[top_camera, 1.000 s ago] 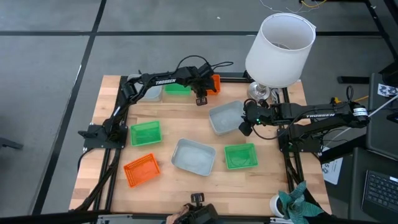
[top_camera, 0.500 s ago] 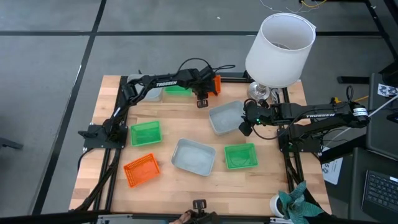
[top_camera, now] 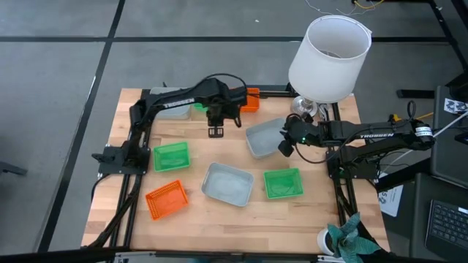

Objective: Stack baskets by color
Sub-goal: Adjust the gray bin on the middle

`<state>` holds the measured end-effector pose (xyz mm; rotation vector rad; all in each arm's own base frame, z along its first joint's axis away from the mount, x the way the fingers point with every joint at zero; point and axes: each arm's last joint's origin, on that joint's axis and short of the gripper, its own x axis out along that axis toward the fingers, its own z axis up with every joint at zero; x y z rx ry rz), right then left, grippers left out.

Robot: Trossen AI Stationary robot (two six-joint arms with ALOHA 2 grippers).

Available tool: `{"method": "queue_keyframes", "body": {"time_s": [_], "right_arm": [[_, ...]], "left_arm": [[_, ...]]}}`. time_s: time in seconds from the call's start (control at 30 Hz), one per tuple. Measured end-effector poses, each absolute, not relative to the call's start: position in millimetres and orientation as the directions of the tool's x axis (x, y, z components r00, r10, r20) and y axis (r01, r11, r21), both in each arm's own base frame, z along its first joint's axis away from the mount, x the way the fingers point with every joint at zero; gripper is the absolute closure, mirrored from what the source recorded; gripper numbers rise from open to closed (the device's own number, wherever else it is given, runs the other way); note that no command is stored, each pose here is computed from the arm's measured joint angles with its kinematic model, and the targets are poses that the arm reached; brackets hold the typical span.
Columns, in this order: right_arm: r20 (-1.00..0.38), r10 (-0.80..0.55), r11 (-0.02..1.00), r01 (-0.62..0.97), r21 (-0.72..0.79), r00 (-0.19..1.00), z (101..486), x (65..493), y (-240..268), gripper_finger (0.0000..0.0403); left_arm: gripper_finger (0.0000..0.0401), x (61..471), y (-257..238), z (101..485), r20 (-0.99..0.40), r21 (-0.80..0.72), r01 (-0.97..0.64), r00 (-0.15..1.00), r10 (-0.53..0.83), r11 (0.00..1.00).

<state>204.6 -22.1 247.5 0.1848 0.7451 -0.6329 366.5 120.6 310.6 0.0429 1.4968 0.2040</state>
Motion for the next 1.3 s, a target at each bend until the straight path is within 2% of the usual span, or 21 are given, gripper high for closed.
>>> {"method": "queue_keyframes", "body": {"time_s": [0.07,0.2,0.3,0.43,0.53,0.63,0.7,0.9,1.03,1.17,1.23,1.3], "right_arm": [[-0.666,-0.458,0.807,0.590,-0.033,0.589,250,207,-22,0.0315],[-0.677,-0.432,0.820,0.572,-0.019,0.596,249,207,-21,0.0315],[-0.724,-0.377,0.804,0.592,0.053,0.577,245,204,-19,0.0315],[-0.831,-0.255,0.742,0.651,0.160,0.495,237,194,-15,0.0315],[-0.883,-0.261,0.653,0.745,0.137,0.391,232,184,-15,0.0315],[-0.904,-0.289,0.598,0.797,0.087,0.316,229,177,-16,0.0315],[-0.908,-0.295,0.585,0.807,0.073,0.296,228,175,-16,0.0315],[-0.903,-0.304,0.590,0.804,0.072,0.303,229,176,-16,0.0315],[-0.902,-0.304,0.590,0.804,0.074,0.306,229,176,-16,0.0315],[-0.901,-0.305,0.590,0.804,0.075,0.308,229,176,-16,0.0315],[-0.901,-0.305,0.590,0.804,0.075,0.308,229,176,-16,0.0315],[-0.901,-0.305,0.590,0.804,0.075,0.308,229,176,-16,0.0315]], "left_arm": [[0.0336,367,118,315,-0.978,0.142,-0.100,0.140,0.155,0.985],[0.0337,393,113,318,-0.881,0.052,0.017,0.472,0.038,0.999],[0.0337,422,107,307,-0.755,0.057,0.111,0.655,-0.030,0.992],[0.0337,454,104,265,-0.735,0.086,0.150,0.676,-0.039,0.985],[0.0337,469,107,238,-0.736,0.083,0.152,0.675,-0.042,0.985],[0.0337,472,110,210,-0.802,0.082,0.128,0.598,-0.011,0.988],[0.0337,464,113,197,-0.875,0.103,0.092,0.482,0.047,0.990],[0.0337,427,128,198,-0.966,0.214,0.028,0.155,0.207,0.976],[0.0337,402,132,204,-0.980,0.189,0.023,-0.058,0.190,0.982],[0.0337,378,134,206,-0.953,0.136,-0.058,-0.279,0.115,0.989],[0.0337,371,135,207,-0.936,0.138,-0.107,-0.339,0.094,0.985],[0.0337,367,135,212,-0.932,0.147,-0.139,-0.351,0.090,0.979]]}}
